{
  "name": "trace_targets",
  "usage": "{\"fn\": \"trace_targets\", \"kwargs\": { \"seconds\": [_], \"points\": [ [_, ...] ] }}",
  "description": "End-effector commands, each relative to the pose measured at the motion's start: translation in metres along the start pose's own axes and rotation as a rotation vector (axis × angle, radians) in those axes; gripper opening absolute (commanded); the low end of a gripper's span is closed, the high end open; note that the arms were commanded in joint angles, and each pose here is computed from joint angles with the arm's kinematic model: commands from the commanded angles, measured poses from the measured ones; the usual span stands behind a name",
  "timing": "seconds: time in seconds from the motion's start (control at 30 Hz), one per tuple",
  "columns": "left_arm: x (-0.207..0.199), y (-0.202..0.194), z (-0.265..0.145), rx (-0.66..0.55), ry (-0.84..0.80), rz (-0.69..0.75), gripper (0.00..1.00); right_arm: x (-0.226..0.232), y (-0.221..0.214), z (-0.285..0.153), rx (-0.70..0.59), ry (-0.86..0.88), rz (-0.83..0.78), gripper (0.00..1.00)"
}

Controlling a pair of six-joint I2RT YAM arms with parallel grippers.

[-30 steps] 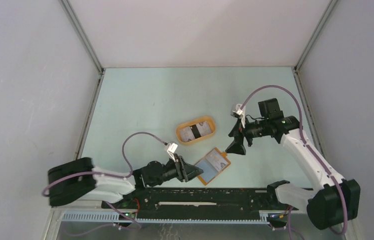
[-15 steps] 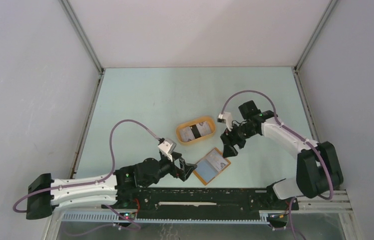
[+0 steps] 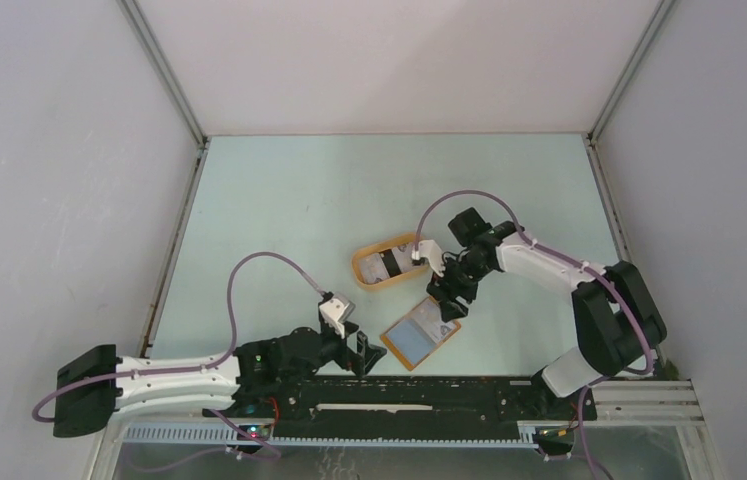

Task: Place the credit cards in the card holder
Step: Close the card holder at the center of the board.

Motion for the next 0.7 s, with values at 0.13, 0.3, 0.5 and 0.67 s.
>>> {"fn": "trace_targets", "kwargs": {
  "seconds": [0.13, 0.3, 0.5, 0.67],
  "points": [
    [0.000, 0.008, 0.001, -0.039, -0.011, -0.017, 0.98, -0.011, 0.012, -0.022, -0.089, -0.066, -0.264, 0.69],
    [-0.003, 0.014, 0.002, -0.064, -0.050, 0.017, 0.98, 0.007, 0.015, -0.027, -0.169, 0.003, -0.613, 0.68],
    [-0.005, 0.011, 0.005, -0.063, -0.073, 0.030, 0.97, -0.007, 0.001, -0.010, -0.085, 0.003, -0.758, 0.69],
    [-0.010, 0.006, 0.006, -0.031, -0.100, 0.011, 0.96, -0.018, -0.004, 0.007, -0.012, 0.017, -0.765, 0.64]
  ]
}}
Point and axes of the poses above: each gripper's point midway between its finger pads, its own z axis out along the fingers, its own x axis along the line the jaws close on, y = z × x, the point moved 2 cm from there along -z, back along the fingers, and after that the axes turned 8 degrees about -z, right-handed, at the moved point
